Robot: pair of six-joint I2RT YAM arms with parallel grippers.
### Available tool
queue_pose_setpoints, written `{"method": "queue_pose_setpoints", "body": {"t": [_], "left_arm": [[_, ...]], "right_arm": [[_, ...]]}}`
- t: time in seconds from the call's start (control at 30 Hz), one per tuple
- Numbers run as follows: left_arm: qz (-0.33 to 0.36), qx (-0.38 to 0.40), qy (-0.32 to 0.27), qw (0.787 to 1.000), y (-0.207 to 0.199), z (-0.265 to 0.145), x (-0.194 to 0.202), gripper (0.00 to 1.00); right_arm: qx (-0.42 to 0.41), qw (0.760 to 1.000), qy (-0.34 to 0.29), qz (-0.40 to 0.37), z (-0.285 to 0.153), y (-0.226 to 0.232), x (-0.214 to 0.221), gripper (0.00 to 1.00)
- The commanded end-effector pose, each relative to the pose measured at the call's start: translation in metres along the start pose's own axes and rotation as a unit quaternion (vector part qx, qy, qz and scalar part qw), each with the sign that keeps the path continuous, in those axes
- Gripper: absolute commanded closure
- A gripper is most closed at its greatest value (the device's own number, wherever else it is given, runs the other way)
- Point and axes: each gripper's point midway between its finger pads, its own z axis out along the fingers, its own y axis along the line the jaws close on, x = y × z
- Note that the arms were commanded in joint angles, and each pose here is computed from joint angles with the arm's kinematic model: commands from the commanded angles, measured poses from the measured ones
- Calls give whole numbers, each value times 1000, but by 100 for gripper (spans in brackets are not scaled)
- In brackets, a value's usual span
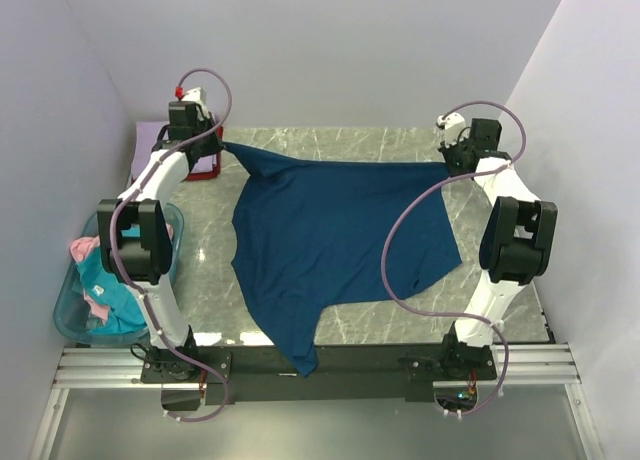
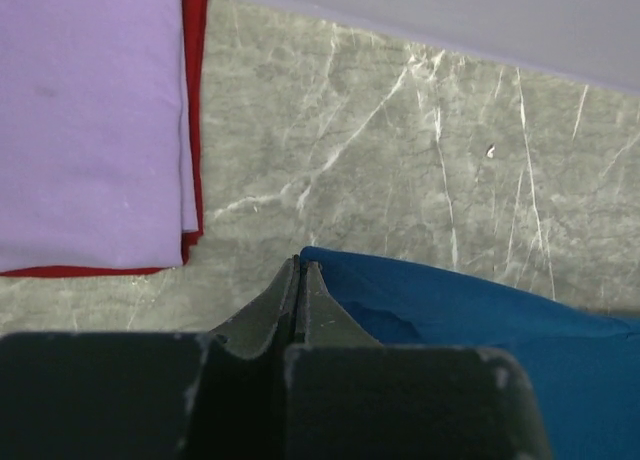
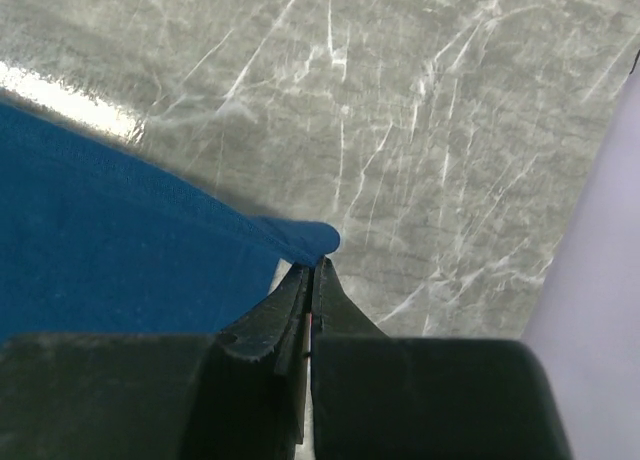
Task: Fold and stack the t-shirts
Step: Flatten the tshirt out, then fold the tshirt
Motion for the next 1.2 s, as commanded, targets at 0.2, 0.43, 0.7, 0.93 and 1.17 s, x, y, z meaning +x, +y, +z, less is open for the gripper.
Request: {"method": "queue_pose_setpoints", "body": {"t": [0.2, 0.43, 0.7, 0.93, 1.17], "left_arm": [[-12, 11, 58, 998, -19, 0, 43, 100], [-40, 31, 165, 985, -29, 17, 124, 100], [-40, -33, 233, 971, 1, 40, 175, 100], [-39, -112, 217, 969, 45, 48, 172, 100], [-45, -126, 161, 978, 66, 52, 110, 100]], "right_arm": [[15, 1000, 18, -7, -8, -10, -7, 100], [6, 999, 34, -7, -5, -4, 1, 100], [-9, 998, 54, -14, 1, 7, 6, 100], [-10, 998, 62, -16, 6, 9, 5, 100], [-8, 998, 58, -19, 13, 12, -6, 100]]}}
